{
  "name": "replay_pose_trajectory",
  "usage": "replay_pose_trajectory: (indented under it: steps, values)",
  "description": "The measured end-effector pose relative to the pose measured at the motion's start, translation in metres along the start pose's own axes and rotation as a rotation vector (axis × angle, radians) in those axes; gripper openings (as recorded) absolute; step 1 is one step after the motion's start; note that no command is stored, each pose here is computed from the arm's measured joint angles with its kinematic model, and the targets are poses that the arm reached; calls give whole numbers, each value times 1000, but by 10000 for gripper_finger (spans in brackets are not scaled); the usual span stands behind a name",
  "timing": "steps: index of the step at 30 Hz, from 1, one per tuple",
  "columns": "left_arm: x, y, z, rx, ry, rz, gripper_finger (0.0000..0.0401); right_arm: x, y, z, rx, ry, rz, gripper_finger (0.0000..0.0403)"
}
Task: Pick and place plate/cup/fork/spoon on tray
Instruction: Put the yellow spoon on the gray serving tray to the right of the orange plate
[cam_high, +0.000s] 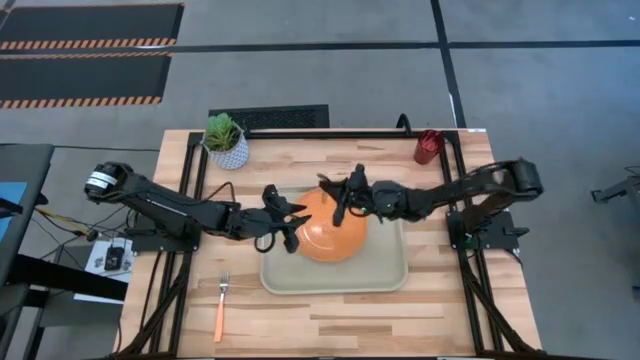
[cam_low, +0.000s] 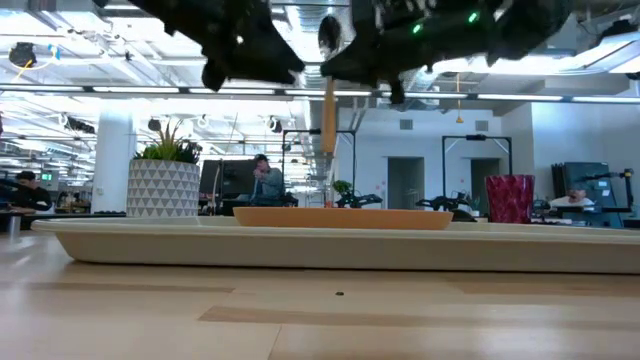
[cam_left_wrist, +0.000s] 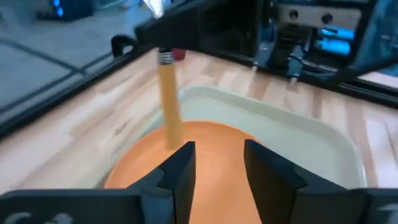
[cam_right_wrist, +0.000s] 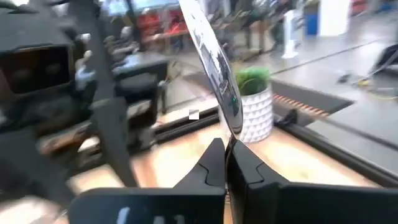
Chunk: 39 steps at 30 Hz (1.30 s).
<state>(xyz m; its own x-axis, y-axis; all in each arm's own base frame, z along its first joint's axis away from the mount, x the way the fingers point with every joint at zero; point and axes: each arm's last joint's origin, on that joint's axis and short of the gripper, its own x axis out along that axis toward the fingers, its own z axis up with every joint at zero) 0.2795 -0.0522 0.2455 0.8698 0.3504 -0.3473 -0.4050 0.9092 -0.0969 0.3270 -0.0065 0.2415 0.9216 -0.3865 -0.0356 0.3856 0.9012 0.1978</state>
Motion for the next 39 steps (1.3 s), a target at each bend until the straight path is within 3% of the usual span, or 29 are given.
replay_pose_trajectory:
  steps: [6, 13, 18, 24, 34, 39]
  values:
    - [-17, 7, -16, 35, -5, -81, 88, -30, -25, 23, 80, 132, 61, 4]
    - [-26, 24, -50, -24, -78, -173, 7, -85, -52, -23, 249, 327, 0, 4]
    - [-33, 30, -53, -42, -100, -199, 7, -126, -64, -55, 452, 389, -11, 4]
    - [-38, 31, -47, -47, -128, -213, 1, -151, -77, -83, 620, 424, -68, 4]
    - [-37, 31, -48, -42, -118, -212, 0, -156, -89, -94, 688, 530, -155, 7]
    - [-37, 31, -49, -44, -113, -210, 0, -158, -95, -99, 670, 576, -215, 28]
